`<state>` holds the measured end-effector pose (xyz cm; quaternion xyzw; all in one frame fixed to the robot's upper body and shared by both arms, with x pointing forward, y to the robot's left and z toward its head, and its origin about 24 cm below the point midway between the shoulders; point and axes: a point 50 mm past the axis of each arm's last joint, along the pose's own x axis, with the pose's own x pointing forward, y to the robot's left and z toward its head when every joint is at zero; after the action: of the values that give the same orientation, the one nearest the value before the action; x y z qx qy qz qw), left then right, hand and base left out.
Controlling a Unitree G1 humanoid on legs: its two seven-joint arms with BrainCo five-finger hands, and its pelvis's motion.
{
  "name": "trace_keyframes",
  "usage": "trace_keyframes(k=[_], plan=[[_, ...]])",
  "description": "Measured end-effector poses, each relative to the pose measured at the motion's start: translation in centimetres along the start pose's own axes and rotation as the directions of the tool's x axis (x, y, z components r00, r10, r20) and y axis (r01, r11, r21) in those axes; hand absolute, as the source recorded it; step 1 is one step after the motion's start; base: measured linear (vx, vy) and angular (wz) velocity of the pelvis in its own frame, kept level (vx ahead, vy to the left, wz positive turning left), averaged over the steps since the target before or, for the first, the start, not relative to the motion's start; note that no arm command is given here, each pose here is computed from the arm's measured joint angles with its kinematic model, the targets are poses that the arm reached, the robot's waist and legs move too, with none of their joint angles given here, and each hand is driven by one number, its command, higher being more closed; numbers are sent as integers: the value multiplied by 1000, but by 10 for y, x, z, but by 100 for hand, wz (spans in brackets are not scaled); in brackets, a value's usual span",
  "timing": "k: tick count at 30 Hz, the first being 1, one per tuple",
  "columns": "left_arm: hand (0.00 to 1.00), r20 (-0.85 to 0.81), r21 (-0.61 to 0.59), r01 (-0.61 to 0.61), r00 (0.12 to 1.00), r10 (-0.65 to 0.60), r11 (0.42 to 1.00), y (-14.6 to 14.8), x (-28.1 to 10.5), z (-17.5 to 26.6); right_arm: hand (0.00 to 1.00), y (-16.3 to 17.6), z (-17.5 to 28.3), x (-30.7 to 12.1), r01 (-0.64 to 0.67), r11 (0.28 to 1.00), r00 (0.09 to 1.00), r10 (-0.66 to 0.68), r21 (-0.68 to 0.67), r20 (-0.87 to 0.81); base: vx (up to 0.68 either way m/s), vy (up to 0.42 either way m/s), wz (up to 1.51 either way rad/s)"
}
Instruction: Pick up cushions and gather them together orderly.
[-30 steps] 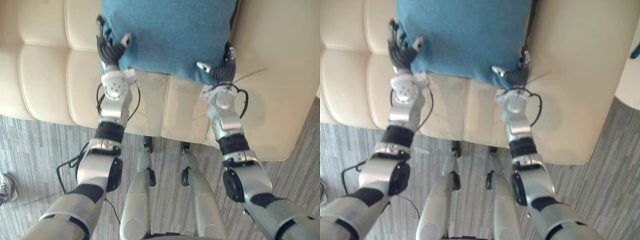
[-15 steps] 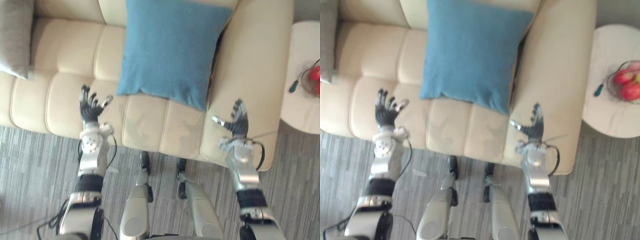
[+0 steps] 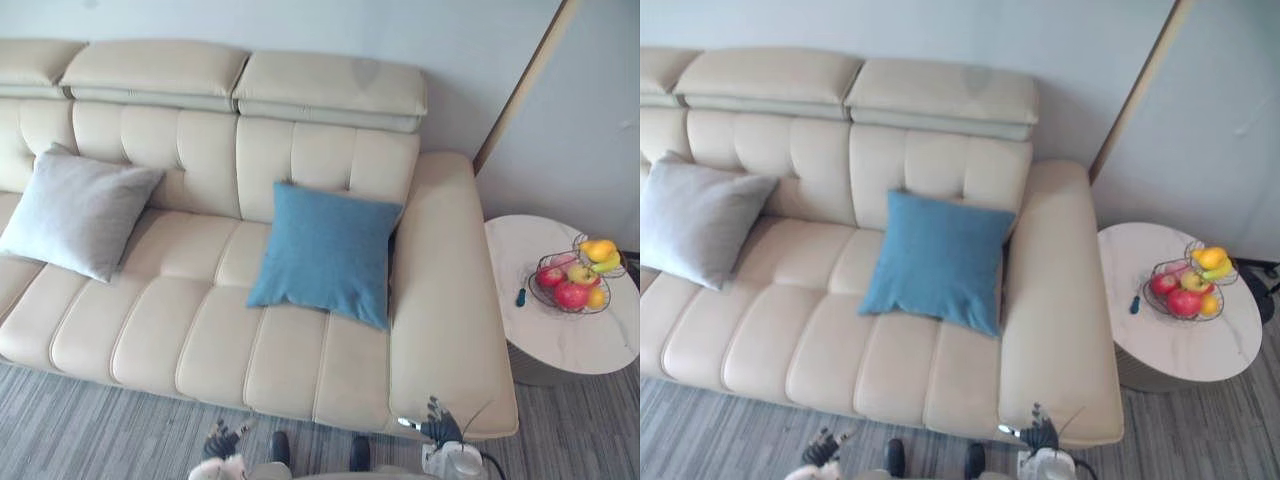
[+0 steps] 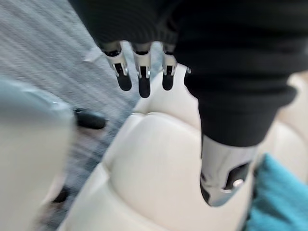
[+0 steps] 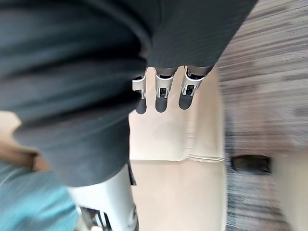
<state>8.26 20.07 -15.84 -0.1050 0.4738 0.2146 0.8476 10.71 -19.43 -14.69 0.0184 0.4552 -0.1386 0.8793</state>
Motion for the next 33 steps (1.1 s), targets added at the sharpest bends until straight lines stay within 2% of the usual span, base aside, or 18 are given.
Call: trace_keyframes(k=[7, 8, 16, 27, 33], plan=[[0, -38, 32, 8, 999, -7, 999, -3, 0, -6, 0, -9, -19, -2, 52, 998, 994, -48, 36, -100, 16, 10, 0], [0, -36, 85, 37, 999, -34, 996, -6, 2, -2, 0, -4, -15, 5, 50, 997, 990, -42, 55, -134, 0, 0, 0], [0, -37, 83, 38, 999, -35, 996, -7, 2, -2, 0, -2, -15, 5, 43, 998, 990, -37, 45, -133, 0, 0, 0], [0, -24, 87, 25, 999, -23, 996, -11, 4, 4, 0, 15, -4, 8, -8, 997, 994, -1, -82, -108, -67, -10, -24], [0, 39, 115, 11, 999, -15, 993, -10, 11, 28, 0, 33, 17, 13, -50, 990, 997, 43, -135, -56, -115, -15, -46]])
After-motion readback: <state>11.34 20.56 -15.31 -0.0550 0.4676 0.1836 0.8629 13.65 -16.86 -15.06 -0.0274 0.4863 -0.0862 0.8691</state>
